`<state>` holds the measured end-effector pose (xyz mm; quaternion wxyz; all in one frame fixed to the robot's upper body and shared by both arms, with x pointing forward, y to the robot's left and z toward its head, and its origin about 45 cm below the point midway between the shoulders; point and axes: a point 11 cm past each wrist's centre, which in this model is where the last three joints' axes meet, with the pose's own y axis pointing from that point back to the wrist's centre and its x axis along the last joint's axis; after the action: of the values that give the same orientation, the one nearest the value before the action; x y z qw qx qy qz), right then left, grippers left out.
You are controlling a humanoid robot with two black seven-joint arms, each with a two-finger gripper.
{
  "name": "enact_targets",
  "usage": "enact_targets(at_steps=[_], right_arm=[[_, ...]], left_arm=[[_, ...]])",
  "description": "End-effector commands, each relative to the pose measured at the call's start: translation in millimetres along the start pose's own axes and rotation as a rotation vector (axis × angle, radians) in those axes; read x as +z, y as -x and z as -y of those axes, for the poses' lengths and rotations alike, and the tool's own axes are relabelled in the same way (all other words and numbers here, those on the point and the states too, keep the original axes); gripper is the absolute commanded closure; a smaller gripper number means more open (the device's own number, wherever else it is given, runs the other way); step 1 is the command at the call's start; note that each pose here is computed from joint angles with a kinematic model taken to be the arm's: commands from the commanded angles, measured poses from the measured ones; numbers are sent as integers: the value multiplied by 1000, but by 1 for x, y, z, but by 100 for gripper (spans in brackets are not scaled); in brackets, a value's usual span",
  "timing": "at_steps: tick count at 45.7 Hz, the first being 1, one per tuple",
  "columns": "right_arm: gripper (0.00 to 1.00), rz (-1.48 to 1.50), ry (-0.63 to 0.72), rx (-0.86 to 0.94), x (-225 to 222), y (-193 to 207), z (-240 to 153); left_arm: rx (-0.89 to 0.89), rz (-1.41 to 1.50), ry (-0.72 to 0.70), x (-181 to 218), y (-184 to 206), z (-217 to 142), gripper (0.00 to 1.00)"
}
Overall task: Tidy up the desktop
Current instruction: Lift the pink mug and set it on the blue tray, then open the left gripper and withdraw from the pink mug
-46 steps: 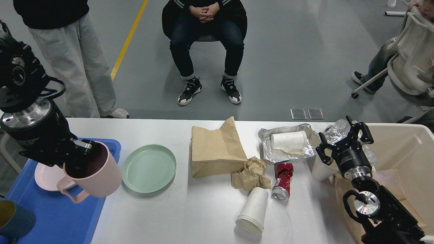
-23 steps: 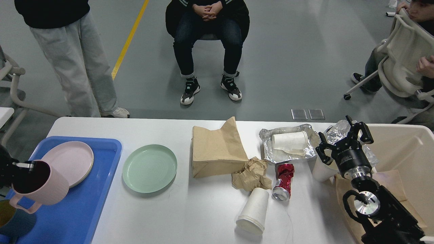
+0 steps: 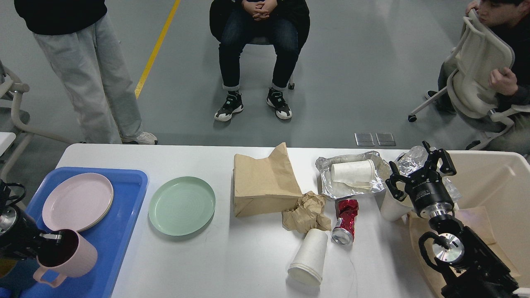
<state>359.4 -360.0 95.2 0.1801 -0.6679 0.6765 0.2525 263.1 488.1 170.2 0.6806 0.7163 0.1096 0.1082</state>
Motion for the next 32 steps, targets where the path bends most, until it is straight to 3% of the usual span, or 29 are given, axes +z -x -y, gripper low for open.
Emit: enact_targets(at_steps=[1,13,17,19,23,32], right_arm=[[0,0,1,1,0,0,0],[0,0,1,1,0,0,0],[0,1,0,1,0,0,0],[0,1,0,1,0,0,0],[0,0,1,1,0,0,0],[0,0,0,-1,0,0,0]], left_arm=[[-7,9,5,-2,7,13,100],[-18,-12,18,-4,13,30,100],[-16,-15,20,-4,13,31,94],[-4,-24,25,-3,11,31,86],[24,-27,39,-1,10,32,60],[5,-90,52,-3,19,38,24]])
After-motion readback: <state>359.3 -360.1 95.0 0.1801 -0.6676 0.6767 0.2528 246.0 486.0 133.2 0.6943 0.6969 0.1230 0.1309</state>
